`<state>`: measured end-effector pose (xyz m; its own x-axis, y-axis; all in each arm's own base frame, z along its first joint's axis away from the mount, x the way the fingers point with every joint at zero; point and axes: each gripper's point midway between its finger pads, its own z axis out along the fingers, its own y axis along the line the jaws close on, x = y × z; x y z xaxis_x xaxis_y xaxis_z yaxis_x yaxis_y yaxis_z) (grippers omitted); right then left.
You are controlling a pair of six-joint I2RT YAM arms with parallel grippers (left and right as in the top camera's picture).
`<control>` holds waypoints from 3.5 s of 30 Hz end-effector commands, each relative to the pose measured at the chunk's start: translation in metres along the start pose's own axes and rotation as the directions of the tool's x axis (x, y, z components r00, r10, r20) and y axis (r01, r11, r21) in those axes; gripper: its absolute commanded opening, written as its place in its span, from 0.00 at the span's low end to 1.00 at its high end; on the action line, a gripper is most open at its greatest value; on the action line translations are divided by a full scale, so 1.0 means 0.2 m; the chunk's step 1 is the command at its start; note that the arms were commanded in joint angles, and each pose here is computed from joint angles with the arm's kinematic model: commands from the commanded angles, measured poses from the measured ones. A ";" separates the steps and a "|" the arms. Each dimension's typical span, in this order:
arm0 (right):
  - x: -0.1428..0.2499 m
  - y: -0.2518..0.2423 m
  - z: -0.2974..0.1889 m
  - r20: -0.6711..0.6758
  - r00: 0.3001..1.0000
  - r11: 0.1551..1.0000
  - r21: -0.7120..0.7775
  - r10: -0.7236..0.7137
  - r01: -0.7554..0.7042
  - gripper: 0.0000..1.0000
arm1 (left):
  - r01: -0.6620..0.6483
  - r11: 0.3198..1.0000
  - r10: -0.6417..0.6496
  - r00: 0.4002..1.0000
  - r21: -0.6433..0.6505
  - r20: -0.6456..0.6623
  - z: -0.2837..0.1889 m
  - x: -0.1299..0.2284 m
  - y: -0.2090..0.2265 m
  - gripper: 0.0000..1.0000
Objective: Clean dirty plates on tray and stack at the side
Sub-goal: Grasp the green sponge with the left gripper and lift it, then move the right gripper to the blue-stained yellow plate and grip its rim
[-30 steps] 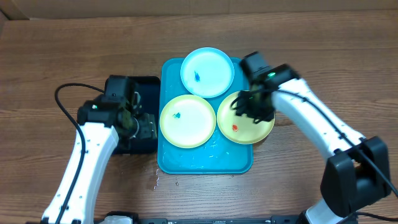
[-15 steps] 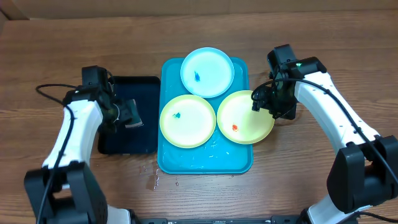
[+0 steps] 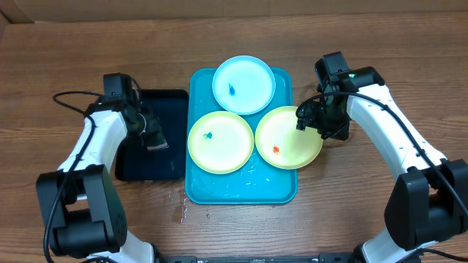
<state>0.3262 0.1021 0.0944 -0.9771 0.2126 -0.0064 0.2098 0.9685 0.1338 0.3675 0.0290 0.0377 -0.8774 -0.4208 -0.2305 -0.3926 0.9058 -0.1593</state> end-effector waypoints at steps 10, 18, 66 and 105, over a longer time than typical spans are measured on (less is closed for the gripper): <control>-0.03 0.01 -0.03 0.027 1.000 1.000 -0.005 -0.004 0.004 0.78 | -0.100 0.995 0.097 0.991 -0.031 -0.091 0.17 0.08 -0.04 0.35; -0.03 0.01 -0.03 0.027 1.000 1.000 -0.005 -0.004 0.004 0.78 | -0.108 0.992 0.101 0.988 -0.058 -0.112 0.09 0.06 -0.03 0.35; 0.04 -0.03 -0.03 -0.027 1.000 1.000 0.022 0.011 -0.010 0.80 | -0.106 0.987 0.095 0.991 -0.122 -0.090 -0.07 -0.05 0.00 0.04; 0.00 -0.10 0.24 0.056 0.998 0.999 0.043 -0.028 0.026 0.48 | -0.396 0.861 0.398 0.915 0.320 0.061 -0.76 0.02 -0.40 0.04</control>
<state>0.3227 0.0920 0.0430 -0.9792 0.1955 -0.0544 0.1896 0.9769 0.0983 0.3546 -0.0332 0.1969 -0.9399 -0.0491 -0.3379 0.0707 0.9402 -0.3332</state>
